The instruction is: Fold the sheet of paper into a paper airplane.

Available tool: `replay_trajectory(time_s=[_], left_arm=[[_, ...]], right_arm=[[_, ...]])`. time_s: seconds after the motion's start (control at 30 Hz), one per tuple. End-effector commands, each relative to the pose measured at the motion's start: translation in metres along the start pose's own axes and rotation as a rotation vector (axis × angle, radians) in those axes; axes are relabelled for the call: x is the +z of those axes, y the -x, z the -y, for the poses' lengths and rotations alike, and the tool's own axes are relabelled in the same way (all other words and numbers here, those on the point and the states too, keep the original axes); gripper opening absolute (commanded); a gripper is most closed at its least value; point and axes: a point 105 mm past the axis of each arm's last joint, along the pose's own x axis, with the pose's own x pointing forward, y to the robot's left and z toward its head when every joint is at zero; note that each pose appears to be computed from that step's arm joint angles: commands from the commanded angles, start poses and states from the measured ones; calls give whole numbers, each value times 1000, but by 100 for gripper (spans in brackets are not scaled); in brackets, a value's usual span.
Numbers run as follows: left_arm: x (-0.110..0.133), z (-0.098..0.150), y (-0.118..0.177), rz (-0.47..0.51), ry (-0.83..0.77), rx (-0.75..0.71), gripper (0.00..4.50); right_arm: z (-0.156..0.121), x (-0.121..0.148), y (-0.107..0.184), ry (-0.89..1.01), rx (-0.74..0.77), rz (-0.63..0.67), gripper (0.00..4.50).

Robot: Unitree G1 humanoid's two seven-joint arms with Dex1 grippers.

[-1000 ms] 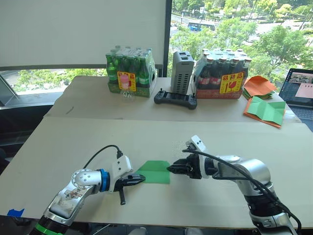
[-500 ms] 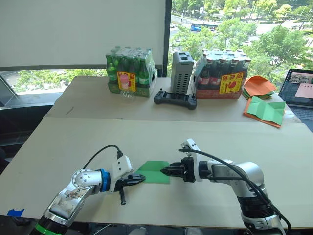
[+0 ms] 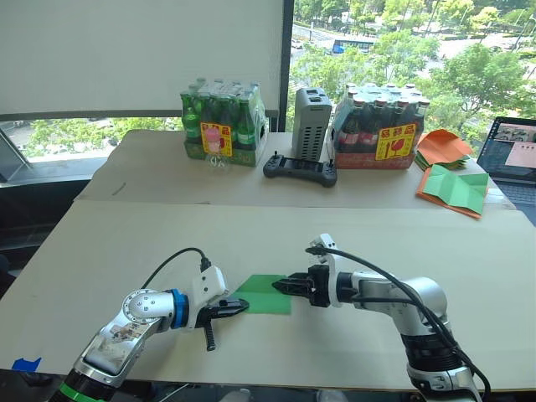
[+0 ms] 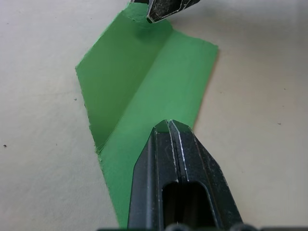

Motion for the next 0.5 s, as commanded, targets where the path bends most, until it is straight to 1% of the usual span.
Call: replay_trajectory(time_s=[0.03,0.13,0.27,0.4,0.5], left_arm=[[-12,2,0,-58,17,-7,0],[-12,2,0,-61,15,-7,0],[-13,2,1,-65,14,-8,0],[-13,1,2,-67,12,-7,0],[-13,1,2,-68,10,-8,0]], right_arm=[[-3,11,4,27,15,50,111],[-4,11,4,29,15,51,4],[-3,11,5,40,16,55,1],[-16,16,9,148,71,91,1],[-27,11,11,298,108,90,1]])
